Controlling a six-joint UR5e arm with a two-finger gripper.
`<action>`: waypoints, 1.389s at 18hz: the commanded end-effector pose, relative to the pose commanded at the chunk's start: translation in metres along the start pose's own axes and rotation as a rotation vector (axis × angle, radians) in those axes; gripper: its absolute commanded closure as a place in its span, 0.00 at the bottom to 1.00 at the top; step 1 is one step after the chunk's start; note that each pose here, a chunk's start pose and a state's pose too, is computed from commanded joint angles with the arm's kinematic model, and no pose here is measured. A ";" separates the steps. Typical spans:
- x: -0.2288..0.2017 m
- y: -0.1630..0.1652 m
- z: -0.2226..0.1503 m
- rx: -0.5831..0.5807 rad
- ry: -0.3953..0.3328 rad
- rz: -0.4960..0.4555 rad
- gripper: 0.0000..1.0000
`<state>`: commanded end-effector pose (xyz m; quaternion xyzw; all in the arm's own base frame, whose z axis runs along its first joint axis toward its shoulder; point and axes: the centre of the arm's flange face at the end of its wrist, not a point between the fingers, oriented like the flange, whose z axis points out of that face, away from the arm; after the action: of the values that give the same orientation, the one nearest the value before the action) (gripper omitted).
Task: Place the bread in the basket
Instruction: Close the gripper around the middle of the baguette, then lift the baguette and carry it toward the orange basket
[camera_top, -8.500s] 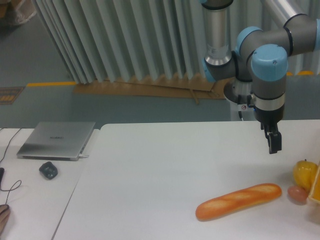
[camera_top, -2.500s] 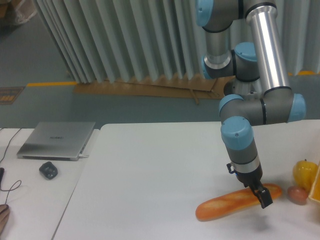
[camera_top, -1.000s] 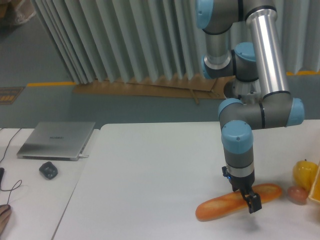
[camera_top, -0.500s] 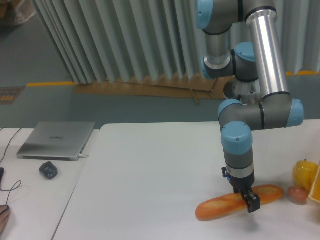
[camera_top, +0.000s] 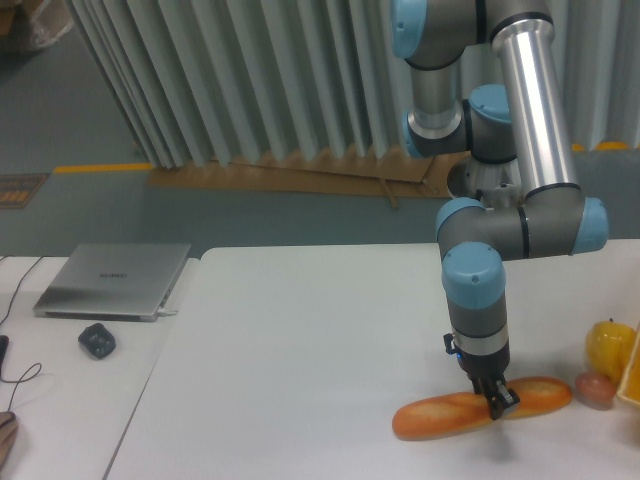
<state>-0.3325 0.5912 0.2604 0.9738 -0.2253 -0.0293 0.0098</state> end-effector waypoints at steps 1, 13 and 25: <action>0.000 0.000 0.000 0.000 0.000 0.000 0.57; 0.000 0.001 0.002 -0.003 0.004 -0.012 0.78; 0.010 0.010 -0.034 0.001 -0.010 -0.017 0.77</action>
<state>-0.3259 0.5782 0.2941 0.9756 -0.2169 -0.0339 0.0081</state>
